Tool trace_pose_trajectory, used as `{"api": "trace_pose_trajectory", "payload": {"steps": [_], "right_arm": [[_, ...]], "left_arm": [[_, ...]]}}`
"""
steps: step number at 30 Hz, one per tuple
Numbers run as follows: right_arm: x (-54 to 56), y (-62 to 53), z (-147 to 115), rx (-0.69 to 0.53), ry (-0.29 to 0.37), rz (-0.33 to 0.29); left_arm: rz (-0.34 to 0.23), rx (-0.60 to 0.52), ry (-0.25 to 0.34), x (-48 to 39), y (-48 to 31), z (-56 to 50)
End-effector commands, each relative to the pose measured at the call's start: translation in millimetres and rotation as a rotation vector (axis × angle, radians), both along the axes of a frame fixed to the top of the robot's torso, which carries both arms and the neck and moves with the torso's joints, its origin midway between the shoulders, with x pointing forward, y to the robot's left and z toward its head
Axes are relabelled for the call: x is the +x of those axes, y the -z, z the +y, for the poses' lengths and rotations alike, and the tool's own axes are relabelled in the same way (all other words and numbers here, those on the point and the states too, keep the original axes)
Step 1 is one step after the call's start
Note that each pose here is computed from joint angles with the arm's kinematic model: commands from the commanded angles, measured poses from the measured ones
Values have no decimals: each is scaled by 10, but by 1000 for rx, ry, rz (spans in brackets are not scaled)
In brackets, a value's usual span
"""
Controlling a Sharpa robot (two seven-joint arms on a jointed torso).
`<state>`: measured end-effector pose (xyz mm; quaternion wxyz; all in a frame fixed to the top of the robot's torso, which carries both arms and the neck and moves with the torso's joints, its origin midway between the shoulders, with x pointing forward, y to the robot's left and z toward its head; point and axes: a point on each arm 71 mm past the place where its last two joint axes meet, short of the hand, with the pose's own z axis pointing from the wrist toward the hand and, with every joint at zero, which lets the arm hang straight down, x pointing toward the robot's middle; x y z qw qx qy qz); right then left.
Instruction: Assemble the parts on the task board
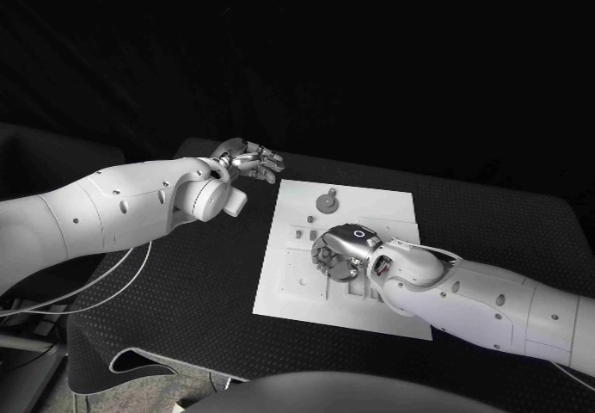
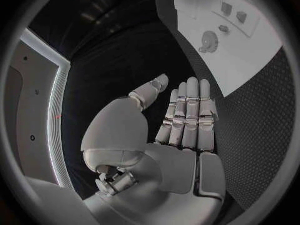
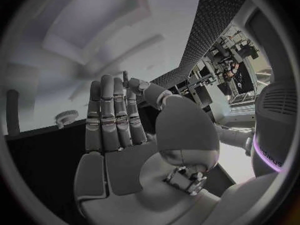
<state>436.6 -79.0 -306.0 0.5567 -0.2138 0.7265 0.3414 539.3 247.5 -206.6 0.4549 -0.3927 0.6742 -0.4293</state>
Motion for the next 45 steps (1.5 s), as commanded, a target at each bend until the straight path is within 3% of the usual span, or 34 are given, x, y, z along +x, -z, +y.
{"api": "trace_pose_trajectory", "payload": {"steps": [1,26,45], "right_arm": [[-14,17,12,-17,-16,4],[-44,119,66,-129,-23,35],[-10,122,4,-100,3,44]], "left_arm": [[-4,-6,9,2,-15,-21],[-2,-7,13,3,-28,-35],[2,-5,12,3,-28,-15]]}}
